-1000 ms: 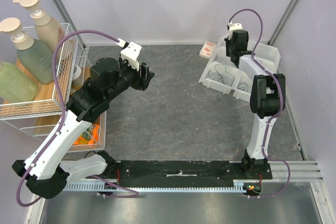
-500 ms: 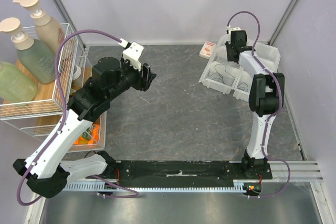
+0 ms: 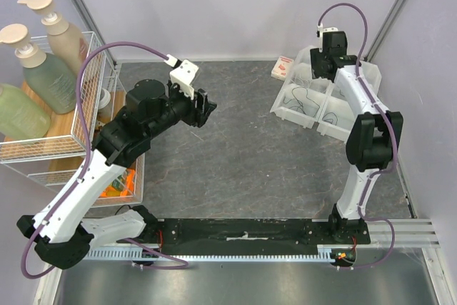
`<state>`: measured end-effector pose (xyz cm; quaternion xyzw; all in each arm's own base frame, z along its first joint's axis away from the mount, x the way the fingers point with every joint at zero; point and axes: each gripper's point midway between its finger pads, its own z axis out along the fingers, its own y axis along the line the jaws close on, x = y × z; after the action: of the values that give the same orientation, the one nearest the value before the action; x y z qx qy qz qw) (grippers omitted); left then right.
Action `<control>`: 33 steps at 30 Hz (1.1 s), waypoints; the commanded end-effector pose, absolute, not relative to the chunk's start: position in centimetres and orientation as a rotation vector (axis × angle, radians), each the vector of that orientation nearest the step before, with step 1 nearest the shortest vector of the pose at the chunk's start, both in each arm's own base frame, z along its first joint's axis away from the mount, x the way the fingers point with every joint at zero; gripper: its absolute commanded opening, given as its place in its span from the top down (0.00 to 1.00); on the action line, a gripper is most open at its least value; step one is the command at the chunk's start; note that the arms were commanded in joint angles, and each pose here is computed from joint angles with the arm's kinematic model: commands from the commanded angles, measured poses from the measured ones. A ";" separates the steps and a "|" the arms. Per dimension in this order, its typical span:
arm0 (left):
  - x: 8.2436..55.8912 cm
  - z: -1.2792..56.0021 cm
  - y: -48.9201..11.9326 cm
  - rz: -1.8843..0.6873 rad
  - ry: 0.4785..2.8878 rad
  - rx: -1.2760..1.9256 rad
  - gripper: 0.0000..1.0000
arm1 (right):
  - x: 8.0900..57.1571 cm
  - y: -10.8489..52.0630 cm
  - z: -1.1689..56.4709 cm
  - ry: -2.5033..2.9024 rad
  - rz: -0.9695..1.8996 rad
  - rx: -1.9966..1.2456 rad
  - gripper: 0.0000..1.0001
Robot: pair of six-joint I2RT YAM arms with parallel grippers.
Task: Untangle the cables
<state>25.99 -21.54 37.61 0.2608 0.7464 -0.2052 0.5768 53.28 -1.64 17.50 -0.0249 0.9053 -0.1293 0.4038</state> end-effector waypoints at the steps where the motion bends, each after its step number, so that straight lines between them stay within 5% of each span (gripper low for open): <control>1: 25.2 39.1 -22.5 -0.568 1.711 0.595 0.39 | 51.8 -1.2 21.1 2.233 -0.273 -0.016 0.33; 8: 25.0 37.2 -23.7 -0.616 1.777 0.606 0.35 | 49.7 6.3 23.8 2.147 0.118 -0.006 0.32; 15: 24.3 35.8 -25.5 -0.761 1.772 0.572 0.27 | 40.8 17.0 22.4 2.070 0.404 -0.127 0.27; 21: 23.9 37.1 -24.3 -0.861 1.635 0.361 0.11 | 34.1 16.1 21.0 2.007 0.499 -0.043 0.22; 26: 23.2 41.0 -23.9 -0.933 1.492 0.307 0.07 | 30.4 12.1 28.1 1.811 0.355 -0.112 0.16; 27: 22.9 42.2 -23.7 -0.948 1.445 0.303 0.07 | 29.7 11.1 30.0 1.762 0.332 -0.084 0.03; 33: 19.8 48.7 -21.7 -1.043 1.156 0.274 0.05 | 25.2 6.7 38.4 1.527 0.299 0.068 0.02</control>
<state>22.25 -23.32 41.79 0.1486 0.6283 -0.4115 0.6433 27.24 9.75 33.88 -0.0091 0.7305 0.1614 0.6636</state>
